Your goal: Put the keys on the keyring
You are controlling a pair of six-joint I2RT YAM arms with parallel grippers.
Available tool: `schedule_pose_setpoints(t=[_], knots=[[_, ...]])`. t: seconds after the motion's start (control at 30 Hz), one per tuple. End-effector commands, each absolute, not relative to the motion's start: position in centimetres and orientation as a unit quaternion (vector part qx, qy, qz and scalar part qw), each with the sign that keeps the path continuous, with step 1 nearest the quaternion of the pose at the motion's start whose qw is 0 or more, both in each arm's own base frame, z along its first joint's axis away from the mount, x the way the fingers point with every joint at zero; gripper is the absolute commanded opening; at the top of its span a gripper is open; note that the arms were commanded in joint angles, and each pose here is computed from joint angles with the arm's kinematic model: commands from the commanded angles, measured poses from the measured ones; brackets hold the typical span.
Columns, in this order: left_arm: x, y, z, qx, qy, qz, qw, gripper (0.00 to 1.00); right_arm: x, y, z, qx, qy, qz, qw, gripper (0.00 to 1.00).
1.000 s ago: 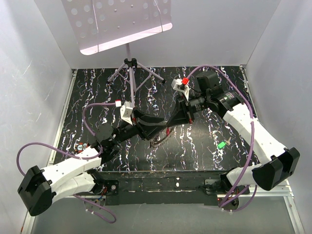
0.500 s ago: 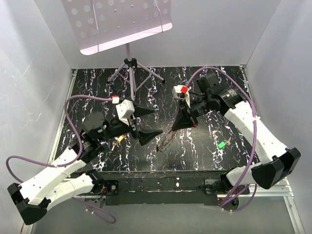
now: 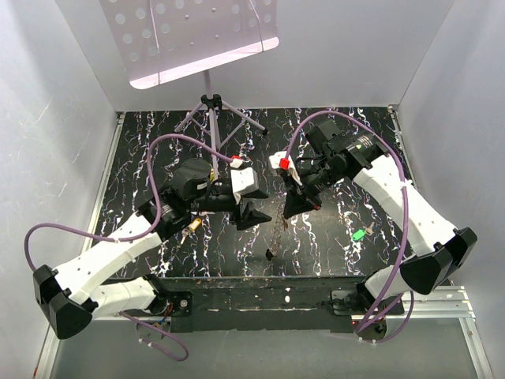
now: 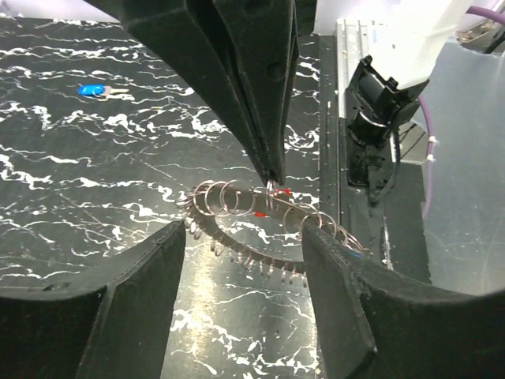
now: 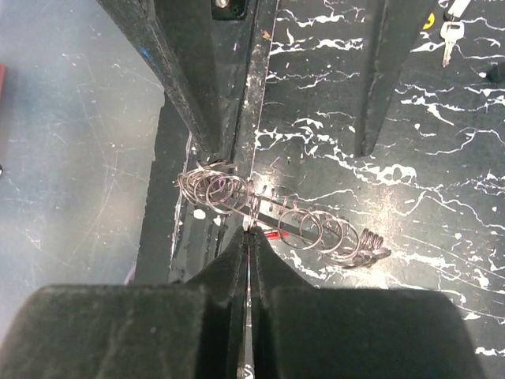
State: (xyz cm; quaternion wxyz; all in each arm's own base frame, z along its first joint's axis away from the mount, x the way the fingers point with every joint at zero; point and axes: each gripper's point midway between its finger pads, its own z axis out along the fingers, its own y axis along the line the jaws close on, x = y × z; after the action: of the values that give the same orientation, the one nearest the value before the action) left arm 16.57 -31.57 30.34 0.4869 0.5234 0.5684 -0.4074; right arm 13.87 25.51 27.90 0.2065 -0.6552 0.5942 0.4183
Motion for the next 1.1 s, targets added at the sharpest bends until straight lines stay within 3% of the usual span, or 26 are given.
schedule_pose_setpoints(t=[0.0,0.4,1.07], knots=[[15.8,-32.5,31.9,0.524,0.542,-0.444,0.484,0.57,12.3,24.5,28.4,-0.661,0.596,0.421,0.179,0.01],[16.0,-34.0,30.6,0.495,0.555,-0.485,0.46,0.43,12.2,24.9,28.4,-0.659,0.593,0.426,0.18,0.01],[16.2,-34.6,28.7,0.482,0.58,-0.497,0.428,0.33,12.2,25.2,29.0,-0.654,0.589,0.435,0.19,0.01]])
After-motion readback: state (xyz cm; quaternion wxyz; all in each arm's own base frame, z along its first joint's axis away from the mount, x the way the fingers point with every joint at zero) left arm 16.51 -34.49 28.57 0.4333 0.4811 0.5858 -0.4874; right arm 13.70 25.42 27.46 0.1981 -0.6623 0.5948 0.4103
